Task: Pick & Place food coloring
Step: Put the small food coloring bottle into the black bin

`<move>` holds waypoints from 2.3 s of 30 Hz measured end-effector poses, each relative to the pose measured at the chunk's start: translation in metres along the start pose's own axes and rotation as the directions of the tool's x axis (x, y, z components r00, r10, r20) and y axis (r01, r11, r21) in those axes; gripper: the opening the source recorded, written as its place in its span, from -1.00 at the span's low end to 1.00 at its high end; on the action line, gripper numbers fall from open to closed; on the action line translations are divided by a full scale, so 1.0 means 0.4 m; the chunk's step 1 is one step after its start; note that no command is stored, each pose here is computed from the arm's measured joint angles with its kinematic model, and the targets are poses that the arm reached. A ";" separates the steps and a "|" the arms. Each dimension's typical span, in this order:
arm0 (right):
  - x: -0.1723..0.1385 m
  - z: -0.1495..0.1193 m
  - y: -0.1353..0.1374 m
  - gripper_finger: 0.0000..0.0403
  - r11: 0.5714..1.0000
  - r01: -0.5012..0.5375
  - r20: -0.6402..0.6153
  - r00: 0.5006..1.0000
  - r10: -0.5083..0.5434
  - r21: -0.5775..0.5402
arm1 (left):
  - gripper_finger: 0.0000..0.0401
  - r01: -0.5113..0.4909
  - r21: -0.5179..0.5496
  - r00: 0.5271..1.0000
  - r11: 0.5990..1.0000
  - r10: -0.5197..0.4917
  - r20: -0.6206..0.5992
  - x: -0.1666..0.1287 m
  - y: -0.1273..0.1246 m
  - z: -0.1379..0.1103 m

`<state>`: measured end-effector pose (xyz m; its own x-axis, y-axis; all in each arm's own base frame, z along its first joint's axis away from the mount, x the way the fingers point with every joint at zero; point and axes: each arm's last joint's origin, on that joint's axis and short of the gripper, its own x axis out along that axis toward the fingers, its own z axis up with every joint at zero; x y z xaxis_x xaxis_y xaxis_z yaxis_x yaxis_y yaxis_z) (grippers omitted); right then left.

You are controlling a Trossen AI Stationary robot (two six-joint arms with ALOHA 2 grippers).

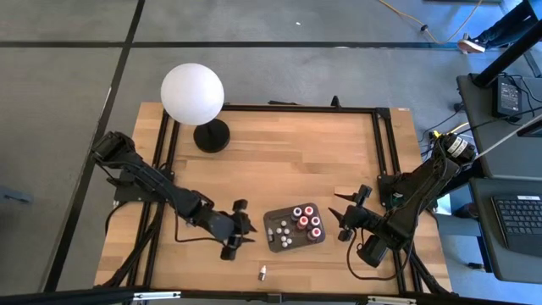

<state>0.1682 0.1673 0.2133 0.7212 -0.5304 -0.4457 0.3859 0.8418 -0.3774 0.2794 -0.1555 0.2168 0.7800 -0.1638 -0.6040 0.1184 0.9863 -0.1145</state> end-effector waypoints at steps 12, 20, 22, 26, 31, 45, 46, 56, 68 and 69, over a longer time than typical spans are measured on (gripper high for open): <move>0.000 0.000 0.000 0.15 1.000 -0.002 -0.003 1.000 0.002 -0.010 | -0.42 0.020 0.336 0.999 0.942 -0.010 -0.033 0.044 -0.074 0.098; 0.000 -0.002 0.001 0.15 1.000 -0.014 -0.022 1.000 0.014 -0.019 | -0.53 0.268 0.504 0.961 0.821 -0.189 -0.204 0.136 -0.129 0.120; 0.000 -0.002 0.002 0.15 1.000 -0.018 -0.028 0.999 0.018 -0.011 | -0.57 0.314 0.532 0.946 0.786 -0.210 -0.248 0.151 -0.138 0.122; 0.000 -0.003 0.003 0.15 0.999 -0.030 -0.047 0.998 0.031 0.013 | -0.65 0.338 0.570 0.936 0.749 -0.203 -0.289 0.172 -0.151 0.123; 0.000 -0.003 0.004 0.15 0.999 -0.039 -0.057 0.998 0.040 0.018 | -0.70 0.296 0.579 0.949 0.760 -0.165 -0.268 0.173 -0.151 0.126; 0.000 -0.003 0.004 0.15 0.999 -0.040 -0.057 0.998 0.041 0.016 | -0.66 0.163 0.609 0.980 0.776 -0.054 -0.193 0.171 -0.144 0.138; 0.000 -0.003 0.004 0.15 0.999 -0.040 -0.057 0.998 0.040 0.015 | -0.66 0.160 0.609 0.980 0.776 -0.051 -0.192 0.171 -0.144 0.138; 0.000 -0.003 0.004 0.15 0.999 -0.040 -0.057 0.998 0.040 0.014 | -0.46 0.100 0.591 0.986 0.801 0.002 -0.169 0.170 -0.145 0.138; 0.000 -0.003 0.004 0.15 0.999 -0.040 -0.057 0.998 0.041 0.014 | 0.05 0.086 0.560 0.986 0.824 0.010 -0.166 0.170 -0.145 0.138; 0.000 -0.003 0.004 0.15 0.999 -0.040 -0.057 0.998 0.041 0.014 | 0.07 0.097 0.547 0.985 0.831 -0.003 -0.172 0.169 -0.147 0.137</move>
<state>0.1680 0.1687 0.2117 0.7022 -0.5007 -0.5062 0.3648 0.8636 -0.3480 0.3590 -0.2235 0.2259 0.6627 -0.1670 -0.7300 0.5106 0.8138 0.2774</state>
